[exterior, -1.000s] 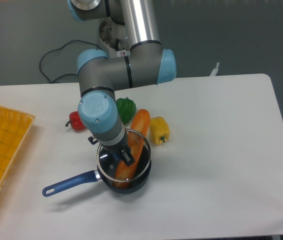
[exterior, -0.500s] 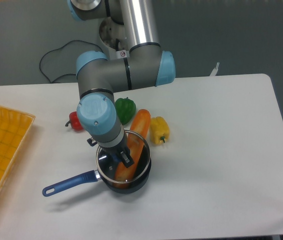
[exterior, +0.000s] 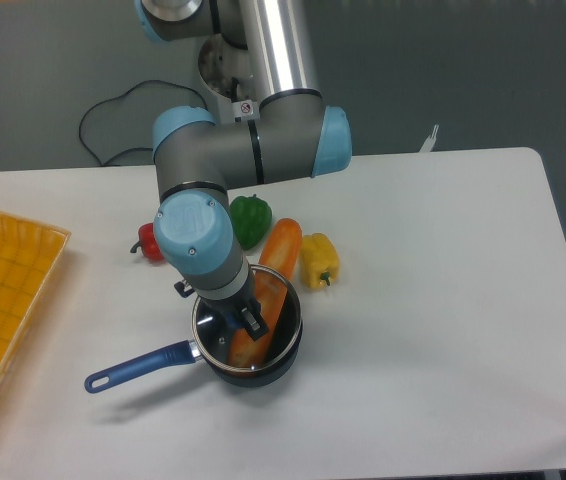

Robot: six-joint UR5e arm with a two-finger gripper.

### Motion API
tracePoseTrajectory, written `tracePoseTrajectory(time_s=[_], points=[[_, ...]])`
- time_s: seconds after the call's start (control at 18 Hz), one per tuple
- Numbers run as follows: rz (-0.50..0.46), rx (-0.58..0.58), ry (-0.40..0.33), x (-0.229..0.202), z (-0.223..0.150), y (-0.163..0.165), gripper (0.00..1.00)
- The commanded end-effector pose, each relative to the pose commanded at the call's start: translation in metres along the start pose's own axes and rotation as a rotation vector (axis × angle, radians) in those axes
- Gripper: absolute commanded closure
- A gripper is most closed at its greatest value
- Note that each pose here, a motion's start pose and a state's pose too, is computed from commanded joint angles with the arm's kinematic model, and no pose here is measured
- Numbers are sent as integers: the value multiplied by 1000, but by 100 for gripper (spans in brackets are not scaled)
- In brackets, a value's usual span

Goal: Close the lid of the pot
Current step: 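Lower the glass lid onto the saucepan rim beside the baguette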

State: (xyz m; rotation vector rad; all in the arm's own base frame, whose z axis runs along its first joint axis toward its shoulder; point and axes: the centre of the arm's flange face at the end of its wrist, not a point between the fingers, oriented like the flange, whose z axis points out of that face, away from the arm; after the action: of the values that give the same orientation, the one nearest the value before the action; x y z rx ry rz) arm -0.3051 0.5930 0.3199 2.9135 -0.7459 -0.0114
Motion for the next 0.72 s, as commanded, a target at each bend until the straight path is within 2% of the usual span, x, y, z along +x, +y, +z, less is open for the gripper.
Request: tracePoseTrajectory(time_s=[0.72], points=[[6,-11,7,1,5,1,78]])
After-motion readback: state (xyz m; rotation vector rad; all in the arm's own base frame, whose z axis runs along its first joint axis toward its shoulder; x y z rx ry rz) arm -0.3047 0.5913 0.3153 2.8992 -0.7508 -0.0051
